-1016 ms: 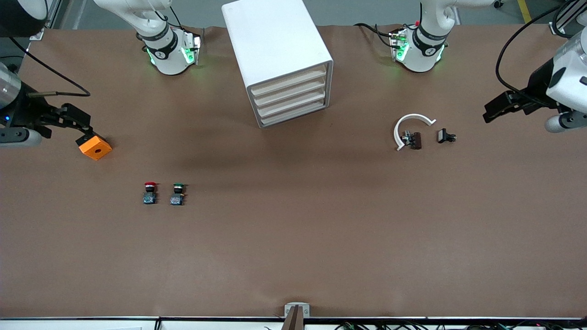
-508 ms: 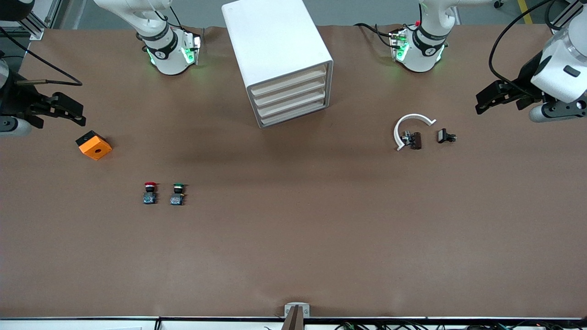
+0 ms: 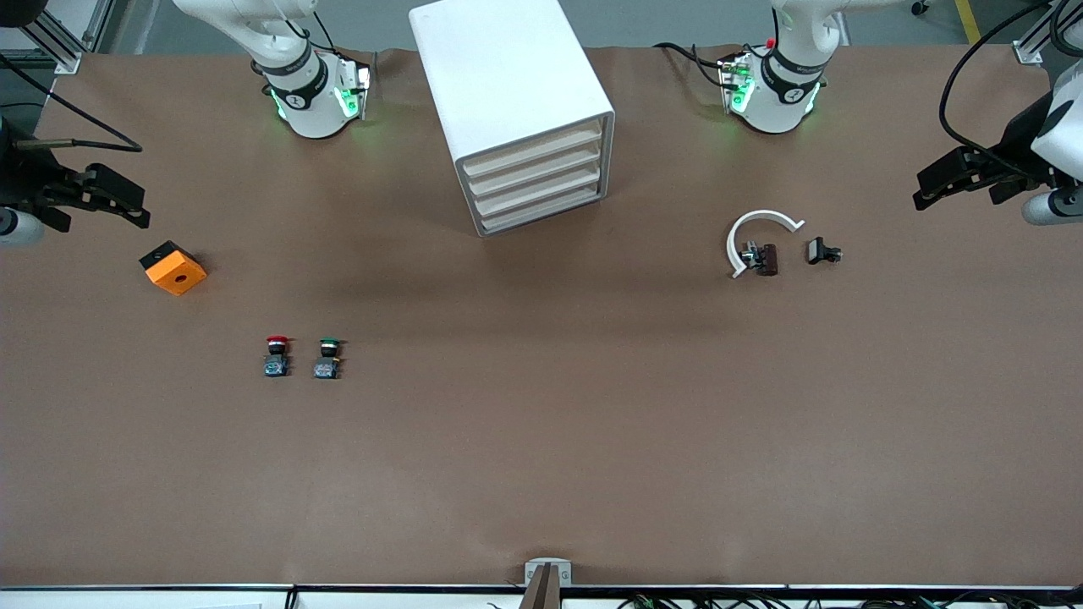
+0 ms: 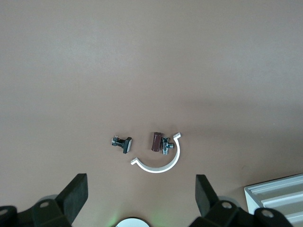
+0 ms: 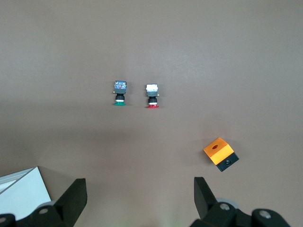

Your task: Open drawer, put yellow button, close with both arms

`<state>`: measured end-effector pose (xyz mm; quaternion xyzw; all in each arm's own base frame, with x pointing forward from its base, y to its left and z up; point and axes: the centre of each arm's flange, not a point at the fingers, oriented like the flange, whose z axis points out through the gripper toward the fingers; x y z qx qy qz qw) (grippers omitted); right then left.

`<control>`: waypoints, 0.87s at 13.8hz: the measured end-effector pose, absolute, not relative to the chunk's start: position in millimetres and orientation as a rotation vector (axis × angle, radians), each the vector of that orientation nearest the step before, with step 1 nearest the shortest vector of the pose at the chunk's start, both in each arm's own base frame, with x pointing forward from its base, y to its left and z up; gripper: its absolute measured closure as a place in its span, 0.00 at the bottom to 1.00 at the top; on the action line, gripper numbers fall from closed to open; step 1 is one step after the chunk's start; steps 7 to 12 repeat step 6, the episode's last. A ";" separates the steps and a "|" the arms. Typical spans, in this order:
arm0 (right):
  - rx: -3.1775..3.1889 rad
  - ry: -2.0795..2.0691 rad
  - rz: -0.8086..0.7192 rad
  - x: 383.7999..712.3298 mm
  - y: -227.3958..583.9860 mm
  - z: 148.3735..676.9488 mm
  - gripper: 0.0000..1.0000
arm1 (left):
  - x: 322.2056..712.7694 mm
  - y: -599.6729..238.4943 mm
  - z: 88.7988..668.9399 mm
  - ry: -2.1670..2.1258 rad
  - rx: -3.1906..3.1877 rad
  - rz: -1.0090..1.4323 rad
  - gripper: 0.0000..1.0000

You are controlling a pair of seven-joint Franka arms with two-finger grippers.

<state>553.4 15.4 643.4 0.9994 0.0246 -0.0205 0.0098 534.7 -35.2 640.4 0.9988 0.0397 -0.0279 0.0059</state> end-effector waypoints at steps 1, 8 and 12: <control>3.120 0.077 -0.064 553.4 15.5 643.4 0.00 | 534.8 -35.6 641.4 0.123 3.126 -0.084 0.00; 3.120 0.077 -0.064 553.4 15.4 643.5 0.00 | 534.5 -35.6 648.1 0.122 3.125 -0.071 0.00; 3.120 0.077 -0.064 553.4 15.4 643.5 0.00 | 534.5 -35.6 648.1 0.122 3.125 -0.071 0.00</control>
